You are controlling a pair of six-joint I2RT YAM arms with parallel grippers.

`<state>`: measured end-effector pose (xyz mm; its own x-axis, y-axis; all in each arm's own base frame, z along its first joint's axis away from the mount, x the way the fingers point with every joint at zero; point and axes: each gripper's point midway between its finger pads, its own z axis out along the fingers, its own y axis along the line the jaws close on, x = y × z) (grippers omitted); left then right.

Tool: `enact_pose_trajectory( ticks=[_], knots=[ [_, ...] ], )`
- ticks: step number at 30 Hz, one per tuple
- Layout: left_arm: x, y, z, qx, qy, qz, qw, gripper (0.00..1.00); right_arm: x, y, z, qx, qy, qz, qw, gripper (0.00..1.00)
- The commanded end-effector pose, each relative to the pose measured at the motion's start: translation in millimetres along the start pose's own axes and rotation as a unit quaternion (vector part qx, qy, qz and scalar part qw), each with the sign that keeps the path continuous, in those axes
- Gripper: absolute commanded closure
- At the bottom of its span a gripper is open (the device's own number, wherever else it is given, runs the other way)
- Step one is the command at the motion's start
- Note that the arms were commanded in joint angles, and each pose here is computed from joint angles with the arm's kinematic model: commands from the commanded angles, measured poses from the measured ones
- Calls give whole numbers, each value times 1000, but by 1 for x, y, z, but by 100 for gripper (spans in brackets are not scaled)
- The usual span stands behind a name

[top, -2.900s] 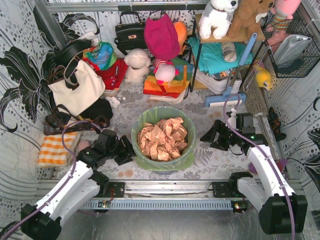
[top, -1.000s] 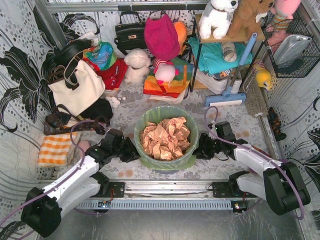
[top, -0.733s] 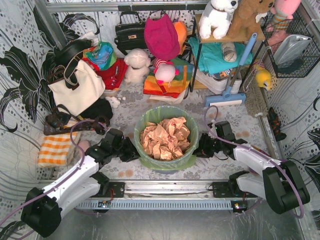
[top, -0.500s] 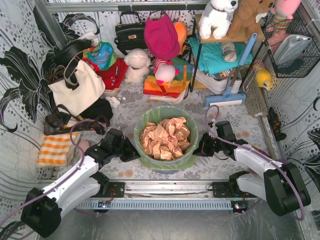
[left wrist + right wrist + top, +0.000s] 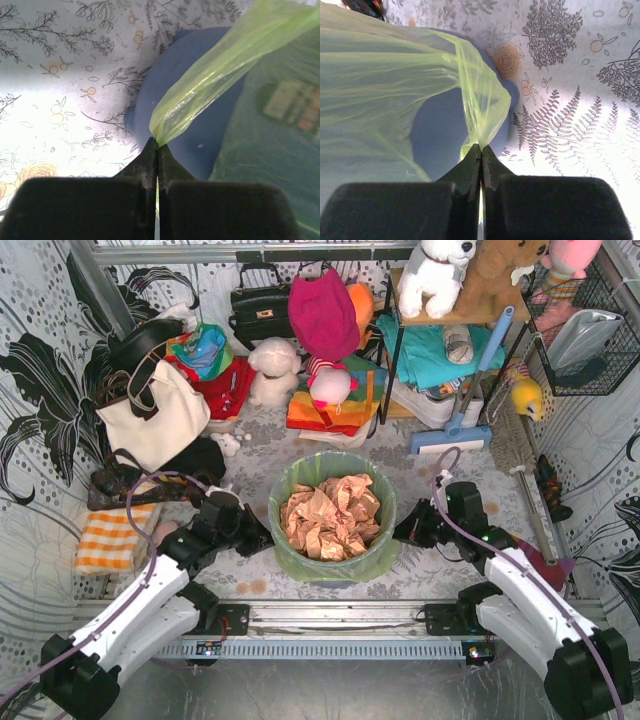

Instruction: Tie the trash bag

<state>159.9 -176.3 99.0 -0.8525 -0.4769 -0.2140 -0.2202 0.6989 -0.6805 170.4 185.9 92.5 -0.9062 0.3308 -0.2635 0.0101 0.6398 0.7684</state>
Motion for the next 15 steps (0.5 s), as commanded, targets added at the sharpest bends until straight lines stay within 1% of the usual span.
enact_pose_trajectory(
  ticks=[1, 8, 15],
  knots=[
    [-14, -19, -16, 23, -35, 14, 999, 100, -14, 10, -21, 26, -44, 3, 999, 100],
    [-21, -37, -36, 55, -63, 19, 996, 100, -29, 40, -46, -7, -96, -7, 995, 100],
    [-29, -61, -62, 86, -82, 22, 993, 100, -45, 76, -78, -28, -134, -39, 990, 100]
  ],
)
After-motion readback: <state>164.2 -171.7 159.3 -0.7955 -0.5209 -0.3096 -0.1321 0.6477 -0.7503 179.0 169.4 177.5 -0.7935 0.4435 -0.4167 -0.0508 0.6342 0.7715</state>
